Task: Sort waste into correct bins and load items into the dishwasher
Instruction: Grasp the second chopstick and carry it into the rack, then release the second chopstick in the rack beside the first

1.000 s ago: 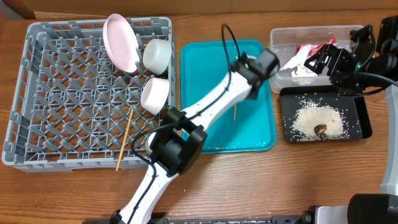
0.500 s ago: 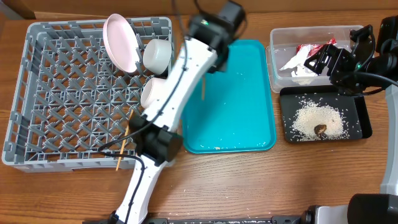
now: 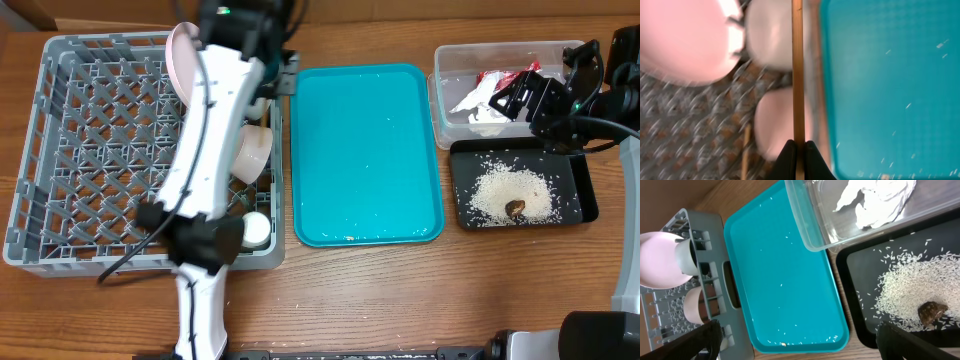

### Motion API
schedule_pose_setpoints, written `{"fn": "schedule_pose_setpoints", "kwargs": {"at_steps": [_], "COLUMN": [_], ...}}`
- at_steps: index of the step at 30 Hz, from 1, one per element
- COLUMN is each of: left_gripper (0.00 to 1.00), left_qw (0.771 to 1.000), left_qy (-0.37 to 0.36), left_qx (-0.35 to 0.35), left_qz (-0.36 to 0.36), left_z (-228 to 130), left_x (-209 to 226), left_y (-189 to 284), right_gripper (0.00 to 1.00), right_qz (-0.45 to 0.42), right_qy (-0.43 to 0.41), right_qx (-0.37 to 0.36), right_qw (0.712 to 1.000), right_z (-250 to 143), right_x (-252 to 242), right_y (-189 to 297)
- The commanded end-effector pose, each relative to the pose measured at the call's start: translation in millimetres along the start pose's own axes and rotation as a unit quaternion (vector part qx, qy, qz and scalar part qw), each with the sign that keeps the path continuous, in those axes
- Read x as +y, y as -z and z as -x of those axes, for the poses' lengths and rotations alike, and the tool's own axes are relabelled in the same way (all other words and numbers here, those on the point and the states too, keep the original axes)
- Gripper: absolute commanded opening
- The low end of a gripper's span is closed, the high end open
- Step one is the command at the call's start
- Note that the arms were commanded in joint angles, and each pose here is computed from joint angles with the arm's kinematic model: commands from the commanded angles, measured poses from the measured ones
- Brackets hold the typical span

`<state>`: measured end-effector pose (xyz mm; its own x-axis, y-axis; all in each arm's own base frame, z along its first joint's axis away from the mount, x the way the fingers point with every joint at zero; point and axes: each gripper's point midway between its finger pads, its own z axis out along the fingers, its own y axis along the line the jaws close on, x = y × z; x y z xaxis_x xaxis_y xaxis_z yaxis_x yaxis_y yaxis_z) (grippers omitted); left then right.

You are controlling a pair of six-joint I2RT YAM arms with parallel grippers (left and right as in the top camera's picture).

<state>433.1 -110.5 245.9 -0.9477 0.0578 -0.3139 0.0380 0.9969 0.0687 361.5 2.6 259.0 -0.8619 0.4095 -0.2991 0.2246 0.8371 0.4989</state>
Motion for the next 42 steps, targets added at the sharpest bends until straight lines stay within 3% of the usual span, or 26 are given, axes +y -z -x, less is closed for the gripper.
{"fn": "schedule_pose_setpoints", "kwargs": {"at_steps": [1, 7, 17, 23, 24, 26, 28, 32, 37, 42], "left_gripper": [0.05, 0.04, 0.04, 0.05, 0.09, 0.38, 0.57, 0.75, 0.87, 1.0], "left_qw": [0.999, 0.995, 0.995, 0.994, 0.994, 0.994, 0.994, 0.994, 0.996, 0.999], "left_qy": [0.022, 0.049, 0.032, 0.012, 0.012, 0.01, 0.011, 0.013, 0.03, 0.039], "left_qx": [0.009, 0.059, 0.075, 0.085, 0.087, 0.088, 0.088, 0.094, 0.087, -0.003], "left_qz": [0.026, 0.056, 0.062, 0.061, 0.061, 0.061, 0.061, 0.057, 0.024, -0.008], "left_z": [-24.5, -44.8, -51.9, -61.2, -62.2, -62.5, -62.6, -65.6, -64.9, -48.9], "left_x": [47.9, 94.8, 111.0, 110.2, 110.1, 110.6, 111.3, 110.4, 99.9, 93.9], "left_y": [25.4, -8.3, -89.0, -111.5, -113.1, -113.6, -113.5, -112.9, -96.6, -16.2], "right_gripper": [1.0, 1.0, 1.0, 1.0, 1.0, 1.0, 1.0, 1.0, 1.0, 1.0], "right_qz": [0.002, 0.002, 0.002, 0.002, 0.002, 0.002, 0.002, 0.002, 0.002, 0.002], "right_qy": [0.008, 0.008, 0.008, 0.008, 0.008, 0.008, 0.008, 0.008, 0.008, 0.008], "right_qx": [-0.002, -0.002, -0.002, -0.002, -0.002, -0.002, -0.002, -0.002, -0.002, -0.002], "right_qw": [1.0, 1.0, 1.0, 1.0, 1.0, 1.0, 1.0, 1.0, 1.0, 1.0], "right_z": [0.9, 0.9, 0.9, 0.9, 0.9, 0.9, 0.9, 0.9, 0.9, 0.9], "right_x": [2.0, 2.0, 2.0, 2.0, 2.0, 2.0, 2.0, 2.0, 2.0, 2.0], "right_y": [-0.1, -0.1, -0.1, -0.1, -0.1, -0.1, -0.1, -0.1, -0.1, -0.1]}}
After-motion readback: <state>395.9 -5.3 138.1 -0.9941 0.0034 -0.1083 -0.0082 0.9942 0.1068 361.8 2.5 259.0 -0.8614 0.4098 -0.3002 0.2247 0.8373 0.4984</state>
